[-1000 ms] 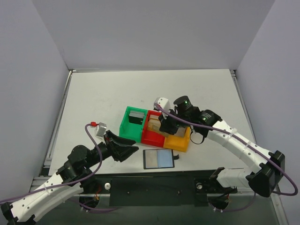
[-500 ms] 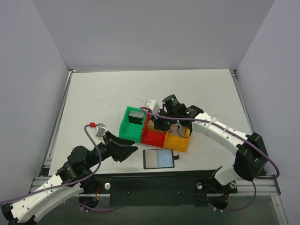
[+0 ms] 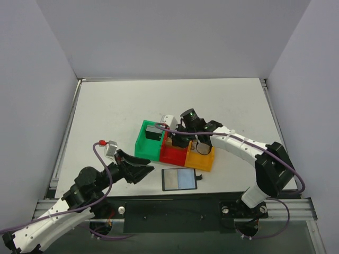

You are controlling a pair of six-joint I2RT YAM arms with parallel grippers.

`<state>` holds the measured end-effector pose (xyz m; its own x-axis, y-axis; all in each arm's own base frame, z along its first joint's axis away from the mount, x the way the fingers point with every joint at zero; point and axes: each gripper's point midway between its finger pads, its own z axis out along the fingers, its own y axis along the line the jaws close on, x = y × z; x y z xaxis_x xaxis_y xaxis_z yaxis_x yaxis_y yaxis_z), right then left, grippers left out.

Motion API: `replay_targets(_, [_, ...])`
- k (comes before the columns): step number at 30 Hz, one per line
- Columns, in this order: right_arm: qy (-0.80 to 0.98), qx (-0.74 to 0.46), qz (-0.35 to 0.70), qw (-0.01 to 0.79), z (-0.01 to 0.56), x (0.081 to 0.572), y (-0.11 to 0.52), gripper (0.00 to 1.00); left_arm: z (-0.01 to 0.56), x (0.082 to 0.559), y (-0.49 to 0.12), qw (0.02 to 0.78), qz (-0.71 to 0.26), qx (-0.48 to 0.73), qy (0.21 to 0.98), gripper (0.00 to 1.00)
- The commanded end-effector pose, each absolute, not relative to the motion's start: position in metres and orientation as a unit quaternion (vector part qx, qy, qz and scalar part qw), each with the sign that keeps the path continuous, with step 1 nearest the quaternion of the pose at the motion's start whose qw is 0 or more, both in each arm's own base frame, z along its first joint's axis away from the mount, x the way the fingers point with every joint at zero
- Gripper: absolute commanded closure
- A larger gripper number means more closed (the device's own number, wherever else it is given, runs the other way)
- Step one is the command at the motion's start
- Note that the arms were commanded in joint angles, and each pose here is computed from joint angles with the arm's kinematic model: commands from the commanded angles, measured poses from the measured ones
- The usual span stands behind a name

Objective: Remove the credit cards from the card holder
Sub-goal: Place the credit card in the storage box.

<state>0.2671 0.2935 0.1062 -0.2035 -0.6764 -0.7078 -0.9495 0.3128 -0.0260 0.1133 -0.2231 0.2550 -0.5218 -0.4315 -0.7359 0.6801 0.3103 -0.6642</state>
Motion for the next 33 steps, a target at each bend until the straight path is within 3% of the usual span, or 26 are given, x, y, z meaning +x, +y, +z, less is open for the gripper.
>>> replay_targets(1, [0.724,-0.556,0.230,0.337,0.108,0.275,0.303,1.00,0.255,0.116,-0.219,0.489,-0.573,0.090,0.652,0.36])
replay_targets(33, [0.751,-0.559,0.196,0.291,0.053,0.292,0.287,1.00,0.245,0.119,-0.224,0.482,-0.566,0.092,0.663,0.37])
